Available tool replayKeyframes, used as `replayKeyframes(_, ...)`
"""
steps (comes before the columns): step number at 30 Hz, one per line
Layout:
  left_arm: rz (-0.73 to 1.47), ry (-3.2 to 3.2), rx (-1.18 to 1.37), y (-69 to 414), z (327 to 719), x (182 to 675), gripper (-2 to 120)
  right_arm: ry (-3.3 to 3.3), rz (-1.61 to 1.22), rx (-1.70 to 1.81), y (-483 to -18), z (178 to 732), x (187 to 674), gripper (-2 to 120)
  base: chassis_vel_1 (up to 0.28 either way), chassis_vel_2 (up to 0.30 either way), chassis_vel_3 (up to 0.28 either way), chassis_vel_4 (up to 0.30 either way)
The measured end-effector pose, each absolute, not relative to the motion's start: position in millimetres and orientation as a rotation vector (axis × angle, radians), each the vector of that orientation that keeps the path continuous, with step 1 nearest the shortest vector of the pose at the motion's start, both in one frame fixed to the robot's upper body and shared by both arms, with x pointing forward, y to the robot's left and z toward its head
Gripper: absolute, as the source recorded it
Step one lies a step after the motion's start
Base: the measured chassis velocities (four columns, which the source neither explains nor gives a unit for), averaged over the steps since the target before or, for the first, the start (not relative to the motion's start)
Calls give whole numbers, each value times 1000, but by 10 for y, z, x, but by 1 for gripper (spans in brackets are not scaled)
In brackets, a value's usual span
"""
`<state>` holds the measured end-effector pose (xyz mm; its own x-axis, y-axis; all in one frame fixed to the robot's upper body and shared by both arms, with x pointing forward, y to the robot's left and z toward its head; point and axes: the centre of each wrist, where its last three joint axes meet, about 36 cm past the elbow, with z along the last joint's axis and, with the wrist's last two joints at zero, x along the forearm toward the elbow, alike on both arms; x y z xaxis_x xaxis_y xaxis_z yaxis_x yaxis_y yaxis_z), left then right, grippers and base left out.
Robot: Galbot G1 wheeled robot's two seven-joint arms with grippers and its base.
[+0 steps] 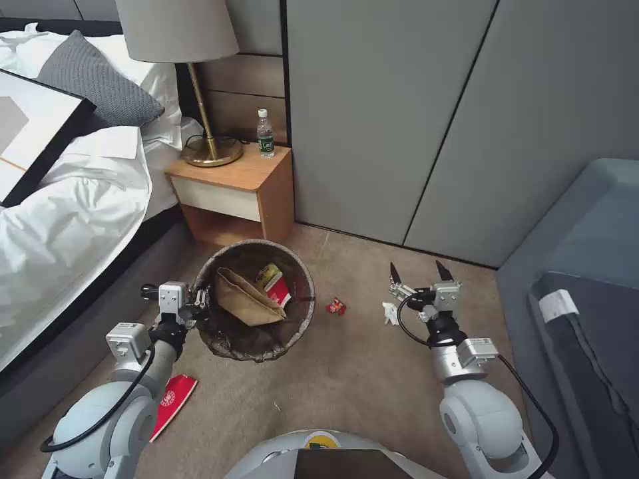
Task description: Pick up the trash bin, then pick up the garbage from the floor and place it into the trash bin.
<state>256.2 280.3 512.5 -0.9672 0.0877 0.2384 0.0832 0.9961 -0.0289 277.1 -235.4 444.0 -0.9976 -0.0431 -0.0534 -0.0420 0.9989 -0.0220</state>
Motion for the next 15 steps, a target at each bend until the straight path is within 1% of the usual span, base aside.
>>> replayKeyframes(9, 29, -2898, -127, 2807, 5114, 2577, 2, 3102, -49, -72, -2355, 4433, 2773, 100, -107, 113, 111, -126)
replayKeyframes(13, 30, -2898, -128, 2809, 5113, 2580, 2, 3129, -78, -84, -2387, 4409, 2779, 100, -88, 75, 64, -81)
replayKeyframes(15, 29, -2899, -128, 2814, 5115, 2582, 2, 3159, -99, -70, -2447, 4368, 2812, 100, -22, 18, 30, -8)
